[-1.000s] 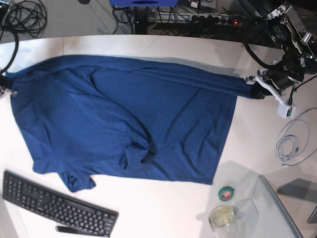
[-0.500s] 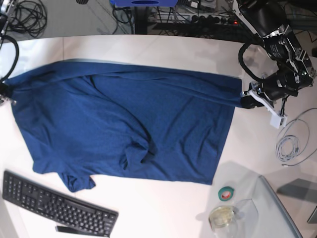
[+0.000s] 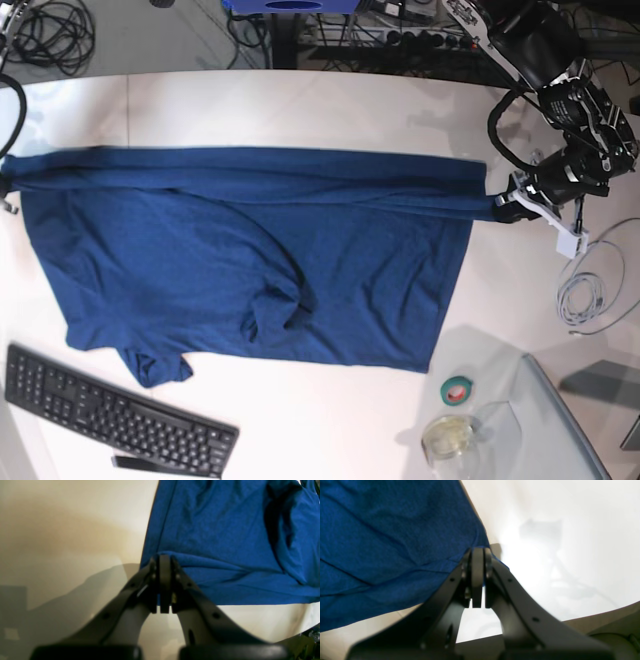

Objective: Layout the t-shirt on the table in an organized manner, then fold the t-shirt properly
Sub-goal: 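Pull both held corners apart and drag the shirt edge toward the robot, then lift the held shirt edge with both grippers and stretch it taut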

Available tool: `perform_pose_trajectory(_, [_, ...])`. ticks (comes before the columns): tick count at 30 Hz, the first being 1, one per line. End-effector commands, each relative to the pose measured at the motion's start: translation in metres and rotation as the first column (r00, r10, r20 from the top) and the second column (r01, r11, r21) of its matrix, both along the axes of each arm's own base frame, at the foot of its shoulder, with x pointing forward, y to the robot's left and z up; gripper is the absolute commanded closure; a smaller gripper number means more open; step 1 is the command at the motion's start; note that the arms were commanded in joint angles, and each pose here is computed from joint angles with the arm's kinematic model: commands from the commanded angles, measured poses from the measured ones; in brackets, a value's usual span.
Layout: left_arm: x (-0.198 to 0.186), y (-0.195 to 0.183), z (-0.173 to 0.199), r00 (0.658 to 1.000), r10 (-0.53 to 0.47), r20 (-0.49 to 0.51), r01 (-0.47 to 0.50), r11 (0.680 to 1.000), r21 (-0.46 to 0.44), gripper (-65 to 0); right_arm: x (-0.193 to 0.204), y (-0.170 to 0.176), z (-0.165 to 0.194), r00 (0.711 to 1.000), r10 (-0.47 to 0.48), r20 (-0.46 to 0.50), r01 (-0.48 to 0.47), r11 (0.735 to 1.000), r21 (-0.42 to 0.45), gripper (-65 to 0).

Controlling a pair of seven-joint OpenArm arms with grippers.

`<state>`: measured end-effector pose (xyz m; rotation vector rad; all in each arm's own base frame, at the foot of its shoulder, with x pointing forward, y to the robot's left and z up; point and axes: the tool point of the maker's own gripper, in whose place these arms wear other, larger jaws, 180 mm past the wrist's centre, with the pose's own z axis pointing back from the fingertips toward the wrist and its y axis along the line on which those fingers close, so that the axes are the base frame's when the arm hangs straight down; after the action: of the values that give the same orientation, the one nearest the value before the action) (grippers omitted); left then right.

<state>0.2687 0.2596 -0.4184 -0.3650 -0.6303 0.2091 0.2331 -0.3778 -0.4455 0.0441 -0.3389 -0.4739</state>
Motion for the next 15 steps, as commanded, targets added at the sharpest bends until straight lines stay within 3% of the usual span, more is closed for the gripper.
perform_pose_trajectory(1, [0.0128,0.0061,0.0150,0.998,-0.001,0.060,0.000,1.000,0.018,0.0,0.0107,-0.0129,0.0141,0.999,-0.007,0.040,0.009,0.999,-0.033,0.0])
perform_pose_trajectory(15, [0.0200,0.0076,0.0196,0.994,0.021,0.105,-0.023,1.000,0.015,0.0,0.0144,-0.0137,0.0148,0.998,-0.010,0.064,0.013,0.999,-0.041,0.0])
